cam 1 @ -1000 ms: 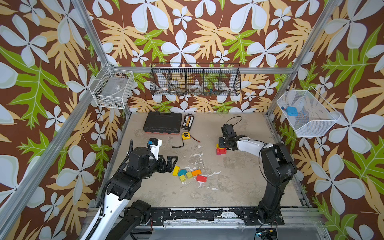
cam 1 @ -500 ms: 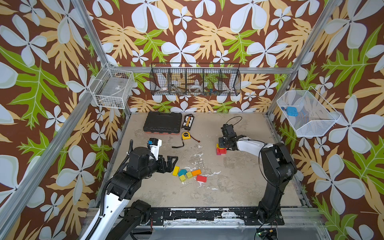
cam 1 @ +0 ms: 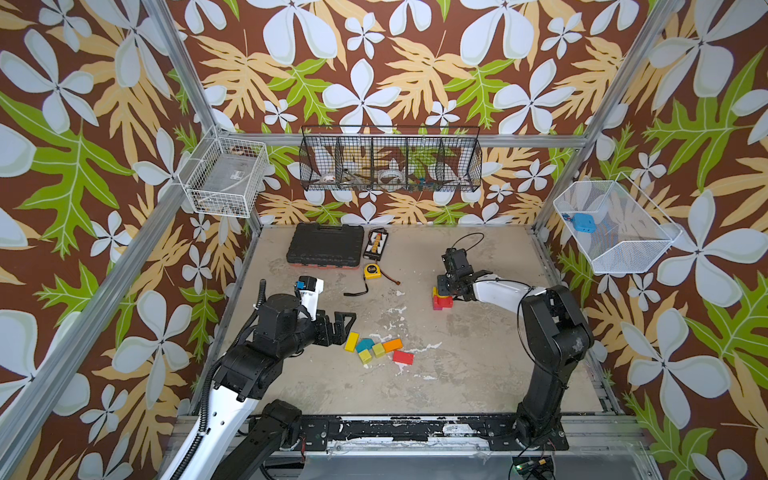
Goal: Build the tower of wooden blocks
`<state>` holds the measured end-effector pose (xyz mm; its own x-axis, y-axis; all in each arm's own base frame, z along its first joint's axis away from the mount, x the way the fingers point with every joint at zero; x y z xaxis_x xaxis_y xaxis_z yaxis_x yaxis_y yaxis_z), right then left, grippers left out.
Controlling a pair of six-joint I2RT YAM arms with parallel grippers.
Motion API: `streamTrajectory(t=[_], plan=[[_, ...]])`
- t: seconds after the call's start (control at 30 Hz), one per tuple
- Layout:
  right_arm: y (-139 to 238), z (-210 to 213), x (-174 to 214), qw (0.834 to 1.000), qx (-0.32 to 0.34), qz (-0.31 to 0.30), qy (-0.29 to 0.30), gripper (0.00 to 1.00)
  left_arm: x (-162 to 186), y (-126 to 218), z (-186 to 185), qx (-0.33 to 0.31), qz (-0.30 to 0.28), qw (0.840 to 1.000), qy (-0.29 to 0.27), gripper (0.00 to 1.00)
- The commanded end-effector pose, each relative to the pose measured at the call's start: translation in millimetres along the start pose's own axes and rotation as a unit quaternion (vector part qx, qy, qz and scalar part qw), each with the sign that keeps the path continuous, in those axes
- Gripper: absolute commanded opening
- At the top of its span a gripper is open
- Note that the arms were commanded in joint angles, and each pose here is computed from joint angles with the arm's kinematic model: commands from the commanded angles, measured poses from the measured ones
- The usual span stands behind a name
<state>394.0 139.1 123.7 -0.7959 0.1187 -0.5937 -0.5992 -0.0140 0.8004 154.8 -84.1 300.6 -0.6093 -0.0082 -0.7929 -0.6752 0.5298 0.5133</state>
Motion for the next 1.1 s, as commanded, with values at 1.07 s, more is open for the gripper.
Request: streamTrajectory(t=[1.07], plan=[[17, -2, -5, 1.000, 0.000, -0.011, -0.002, 0.37, -2, 0, 0, -0.001, -0.006, 1.000, -0.003, 1.00]])
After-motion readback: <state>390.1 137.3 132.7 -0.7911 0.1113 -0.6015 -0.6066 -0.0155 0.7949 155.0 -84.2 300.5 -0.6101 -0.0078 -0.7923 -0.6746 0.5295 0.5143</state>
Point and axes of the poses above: each gripper's point midway between its finger pads, its own y axis back along the fingers, its own z axis along the line the jaws close on, x = y × z, the point moved 9 cm from there along y, back along the fingers, and after that the axes turned 9 degrees about -y, right-handed, at the moved point
